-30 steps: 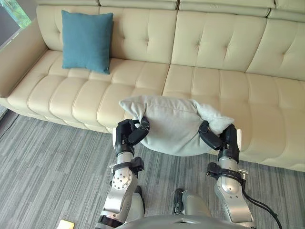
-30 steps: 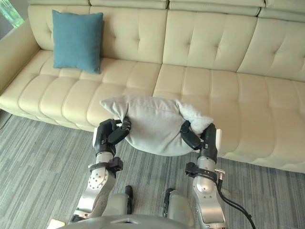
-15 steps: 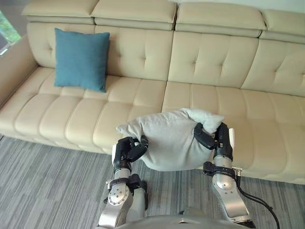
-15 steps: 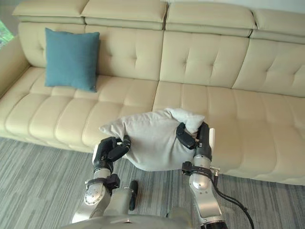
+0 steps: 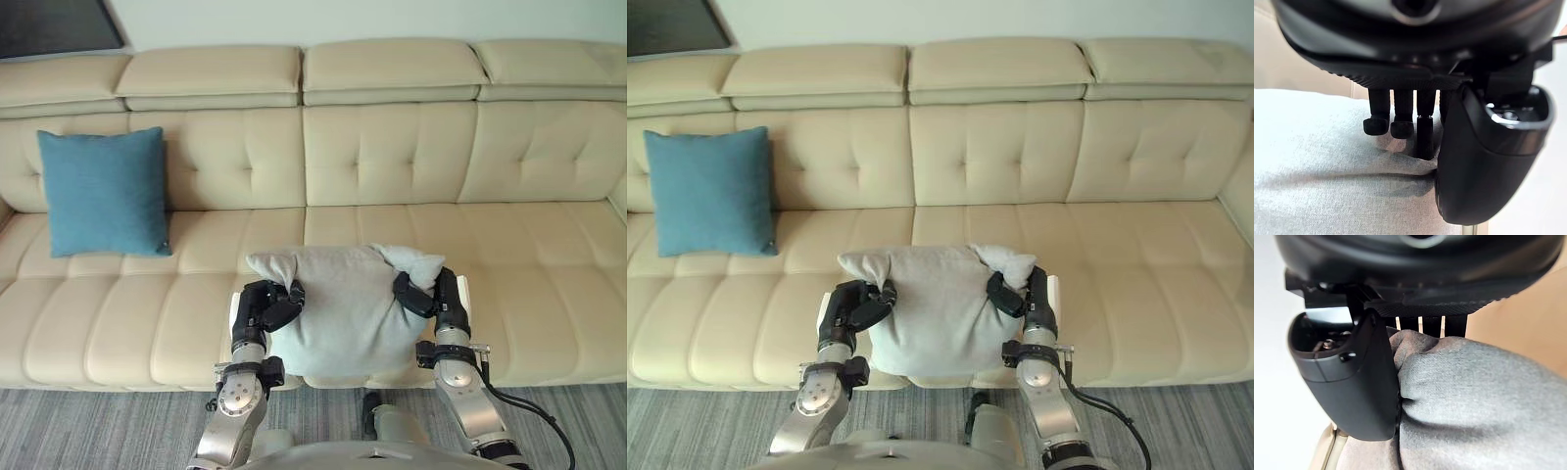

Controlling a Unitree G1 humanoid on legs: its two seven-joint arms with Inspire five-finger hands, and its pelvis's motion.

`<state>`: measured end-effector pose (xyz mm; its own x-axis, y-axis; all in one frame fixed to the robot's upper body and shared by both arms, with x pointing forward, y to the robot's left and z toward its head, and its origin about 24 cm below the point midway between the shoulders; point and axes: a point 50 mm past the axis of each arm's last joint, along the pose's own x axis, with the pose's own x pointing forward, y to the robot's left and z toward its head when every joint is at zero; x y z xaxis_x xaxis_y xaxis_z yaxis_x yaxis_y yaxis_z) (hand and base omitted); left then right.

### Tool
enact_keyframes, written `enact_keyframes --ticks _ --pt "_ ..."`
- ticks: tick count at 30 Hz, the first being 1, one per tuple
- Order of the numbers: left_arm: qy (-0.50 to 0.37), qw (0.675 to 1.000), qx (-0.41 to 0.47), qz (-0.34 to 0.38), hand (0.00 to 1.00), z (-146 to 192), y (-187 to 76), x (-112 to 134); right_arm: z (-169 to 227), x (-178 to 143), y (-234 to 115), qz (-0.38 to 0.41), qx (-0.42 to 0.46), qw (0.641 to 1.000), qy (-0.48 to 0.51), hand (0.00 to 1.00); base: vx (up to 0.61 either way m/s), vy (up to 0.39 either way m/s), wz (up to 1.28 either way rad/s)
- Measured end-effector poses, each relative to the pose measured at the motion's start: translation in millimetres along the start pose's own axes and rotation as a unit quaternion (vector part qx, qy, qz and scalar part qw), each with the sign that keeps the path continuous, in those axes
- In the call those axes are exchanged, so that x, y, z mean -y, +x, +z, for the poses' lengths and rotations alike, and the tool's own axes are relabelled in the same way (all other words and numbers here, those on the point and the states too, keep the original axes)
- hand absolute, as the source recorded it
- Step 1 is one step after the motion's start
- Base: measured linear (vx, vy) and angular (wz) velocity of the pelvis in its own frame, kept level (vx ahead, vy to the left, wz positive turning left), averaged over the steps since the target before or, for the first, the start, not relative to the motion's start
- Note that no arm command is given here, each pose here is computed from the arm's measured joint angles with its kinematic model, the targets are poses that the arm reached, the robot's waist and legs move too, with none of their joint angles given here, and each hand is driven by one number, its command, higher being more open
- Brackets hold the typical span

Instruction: Pick up cushions and gather them together orderly.

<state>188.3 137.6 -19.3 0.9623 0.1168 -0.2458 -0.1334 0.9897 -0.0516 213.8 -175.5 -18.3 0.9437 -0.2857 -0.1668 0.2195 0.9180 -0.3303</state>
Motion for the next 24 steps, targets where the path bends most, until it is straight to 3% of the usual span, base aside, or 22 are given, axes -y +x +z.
enact_keyframes --ticks 9,15,24 --pt "0.001 0.999 0.049 0.003 0.0 24 17 10 47 10 3 -0.047 0.087 0.994 0.045 0.0 0.0 -0.013 0.09" --pt "0.026 0.985 0.166 0.02 0.0 84 50 20 88 5 28 -0.079 0.154 0.983 0.061 0.0 -0.05 0.022 0.17" --pt "0.045 0.953 0.291 0.074 0.0 159 81 28 153 -12 69 -0.108 0.219 0.967 0.076 0.0 -0.11 -0.007 0.02"
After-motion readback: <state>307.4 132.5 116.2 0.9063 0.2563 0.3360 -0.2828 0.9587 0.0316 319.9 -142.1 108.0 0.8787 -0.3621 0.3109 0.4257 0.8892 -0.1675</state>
